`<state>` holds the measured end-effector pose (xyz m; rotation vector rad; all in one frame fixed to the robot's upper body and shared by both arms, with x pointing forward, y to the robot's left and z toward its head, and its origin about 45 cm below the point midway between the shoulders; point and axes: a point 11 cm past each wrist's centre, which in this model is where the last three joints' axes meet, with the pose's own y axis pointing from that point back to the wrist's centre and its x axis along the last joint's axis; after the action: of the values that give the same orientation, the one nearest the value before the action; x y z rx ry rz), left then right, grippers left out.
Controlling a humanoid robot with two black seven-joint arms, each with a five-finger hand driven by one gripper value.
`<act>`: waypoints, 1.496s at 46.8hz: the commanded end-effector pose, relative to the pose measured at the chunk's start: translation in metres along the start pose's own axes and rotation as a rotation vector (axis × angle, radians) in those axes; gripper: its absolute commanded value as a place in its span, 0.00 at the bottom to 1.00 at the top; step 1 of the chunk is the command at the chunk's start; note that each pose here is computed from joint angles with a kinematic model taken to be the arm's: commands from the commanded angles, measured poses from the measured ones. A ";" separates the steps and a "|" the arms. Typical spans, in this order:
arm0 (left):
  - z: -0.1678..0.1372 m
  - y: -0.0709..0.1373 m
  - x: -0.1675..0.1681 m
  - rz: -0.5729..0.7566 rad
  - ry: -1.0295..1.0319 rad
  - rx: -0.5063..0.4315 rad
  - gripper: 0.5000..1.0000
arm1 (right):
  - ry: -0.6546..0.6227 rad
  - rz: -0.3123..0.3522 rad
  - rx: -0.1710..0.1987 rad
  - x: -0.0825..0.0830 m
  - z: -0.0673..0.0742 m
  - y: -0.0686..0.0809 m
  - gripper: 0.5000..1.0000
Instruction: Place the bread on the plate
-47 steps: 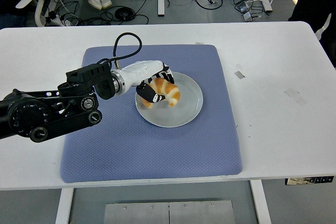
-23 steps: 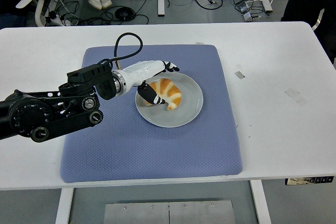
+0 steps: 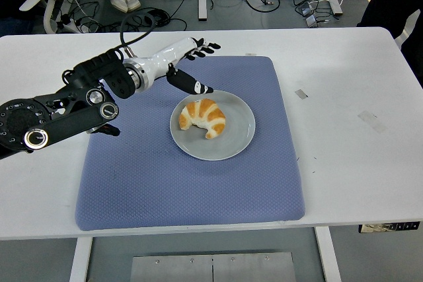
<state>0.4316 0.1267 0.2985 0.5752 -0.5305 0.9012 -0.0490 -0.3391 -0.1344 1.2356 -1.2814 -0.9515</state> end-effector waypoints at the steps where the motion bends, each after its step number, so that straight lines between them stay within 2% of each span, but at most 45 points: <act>1: 0.001 0.002 0.010 0.031 0.039 -0.025 0.71 | 0.000 0.000 0.001 0.000 -0.001 0.000 1.00; 10: -0.007 0.013 0.040 0.116 0.141 -0.076 0.67 | 0.001 0.000 0.001 0.000 0.000 0.000 1.00; 21: -0.036 0.037 0.100 0.280 0.324 -0.101 0.66 | 0.000 0.000 0.001 0.000 -0.001 0.000 1.00; 29: -0.049 0.053 0.128 0.369 0.395 -0.117 0.65 | 0.001 0.000 0.001 0.000 0.000 0.000 1.00; 36: -0.061 0.063 0.138 0.428 0.453 -0.146 0.65 | 0.000 0.000 0.001 0.000 -0.001 0.000 1.00; 44: -0.079 0.071 0.147 0.487 0.545 -0.135 0.66 | 0.001 0.000 0.001 0.000 0.000 0.000 1.00; 52: -0.097 0.088 0.159 0.541 0.587 -0.112 0.67 | 0.000 0.000 0.001 0.000 -0.001 0.000 1.00; 65: -0.106 0.091 0.155 0.541 0.590 -0.090 0.68 | 0.005 -0.003 -0.001 0.000 0.001 0.000 1.00; 70: -0.110 0.092 0.153 0.541 0.592 -0.082 0.68 | -0.002 -0.020 -0.007 -0.006 0.002 0.001 1.00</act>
<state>0.4542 0.3307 0.3411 0.0578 -0.1794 1.4869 -0.0496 -0.3361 -0.1347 1.2435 -1.2739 -0.9574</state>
